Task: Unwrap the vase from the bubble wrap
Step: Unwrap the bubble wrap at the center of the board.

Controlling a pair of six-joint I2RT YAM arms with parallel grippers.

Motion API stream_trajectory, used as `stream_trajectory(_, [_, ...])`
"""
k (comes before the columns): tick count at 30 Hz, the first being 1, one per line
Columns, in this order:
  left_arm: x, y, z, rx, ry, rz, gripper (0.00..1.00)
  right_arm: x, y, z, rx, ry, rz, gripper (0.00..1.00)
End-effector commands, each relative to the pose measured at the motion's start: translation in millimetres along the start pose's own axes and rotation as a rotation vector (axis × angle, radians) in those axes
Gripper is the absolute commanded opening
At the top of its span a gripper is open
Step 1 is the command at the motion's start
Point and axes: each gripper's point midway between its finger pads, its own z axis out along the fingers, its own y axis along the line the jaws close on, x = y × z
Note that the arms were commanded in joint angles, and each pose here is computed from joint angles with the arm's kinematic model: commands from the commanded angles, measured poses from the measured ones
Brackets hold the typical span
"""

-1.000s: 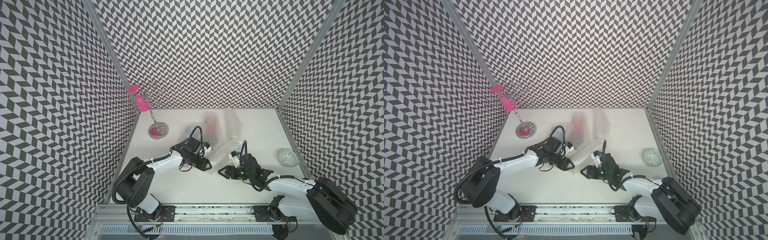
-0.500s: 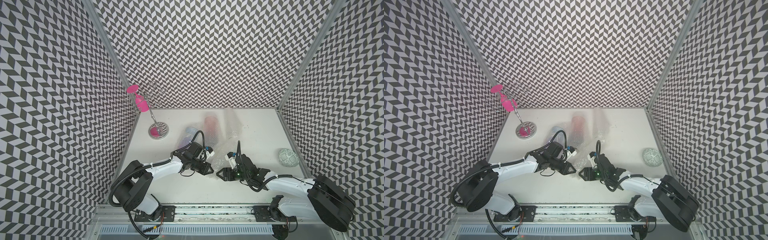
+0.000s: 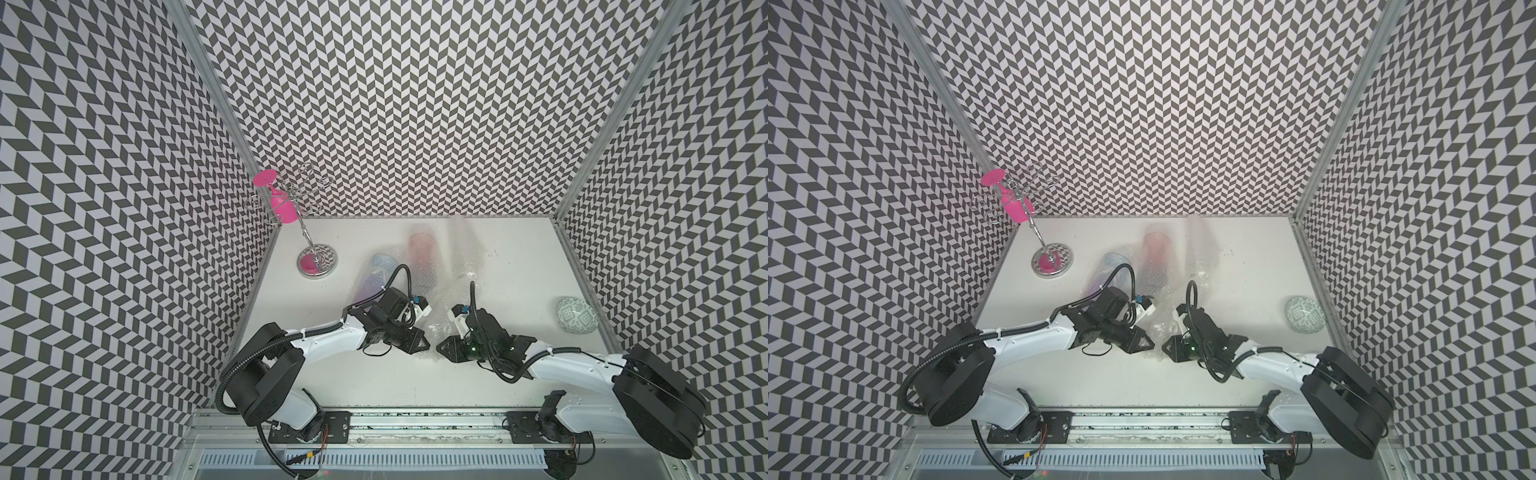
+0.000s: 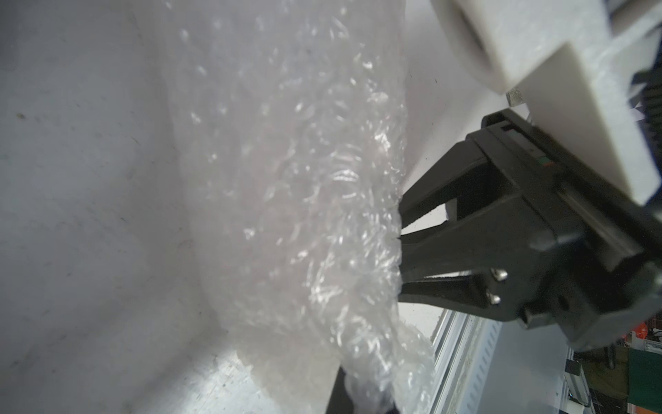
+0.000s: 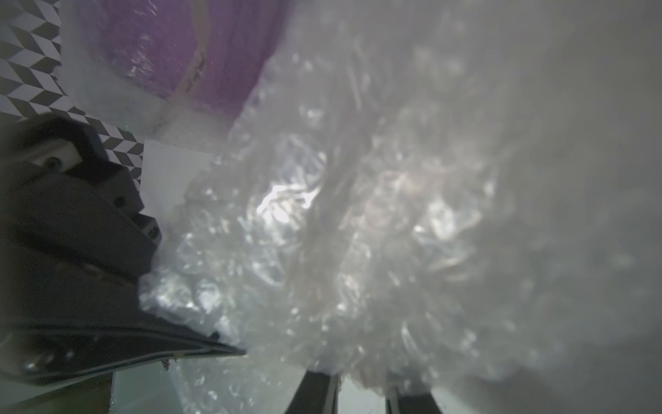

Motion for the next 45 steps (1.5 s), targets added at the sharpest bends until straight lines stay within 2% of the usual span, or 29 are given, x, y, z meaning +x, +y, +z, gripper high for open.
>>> stream_trajectory(1, [1.9, -16.1, -4.5, 0.048, -0.001, 0.011, 0.00, -15.3, -15.1, -7.8, 0.098, -0.080, 0.016, 0.15])
stream_trajectory(4, [2.6, -14.4, -5.0, 0.039, -0.005, 0.002, 0.00, -17.9, -16.6, -13.0, 0.113, -0.099, 0.019, 0.03])
stream_trajectory(6, [2.7, -12.9, -5.7, 0.028, -0.009, -0.001, 0.00, -17.7, -18.1, -15.0, 0.122, -0.103, 0.026, 0.00])
stream_trajectory(17, [6.6, -8.3, -9.7, 0.001, -0.019, -0.009, 0.00, -16.9, -26.9, -25.3, 0.153, -0.144, 0.062, 0.00])
stream_trajectory(22, [9.2, 5.1, -10.8, -0.036, -0.026, -0.037, 0.00, -14.9, -33.3, -32.1, 0.175, -0.164, 0.087, 0.00])
stream_trajectory(27, [10.3, 19.9, -16.6, -0.036, -0.050, -0.105, 0.00, -8.5, -39.0, -33.0, 0.188, -0.154, 0.105, 0.00])
stream_trajectory(38, [15.7, 37.6, -19.1, -0.063, -0.058, -0.148, 0.00, -2.0, -46.3, -36.9, 0.218, -0.141, 0.121, 0.00])
stream_trajectory(45, [8.8, 41.9, -21.9, -0.053, -0.071, -0.153, 0.00, 5.5, -49.6, -40.9, 0.220, -0.129, 0.112, 0.00])
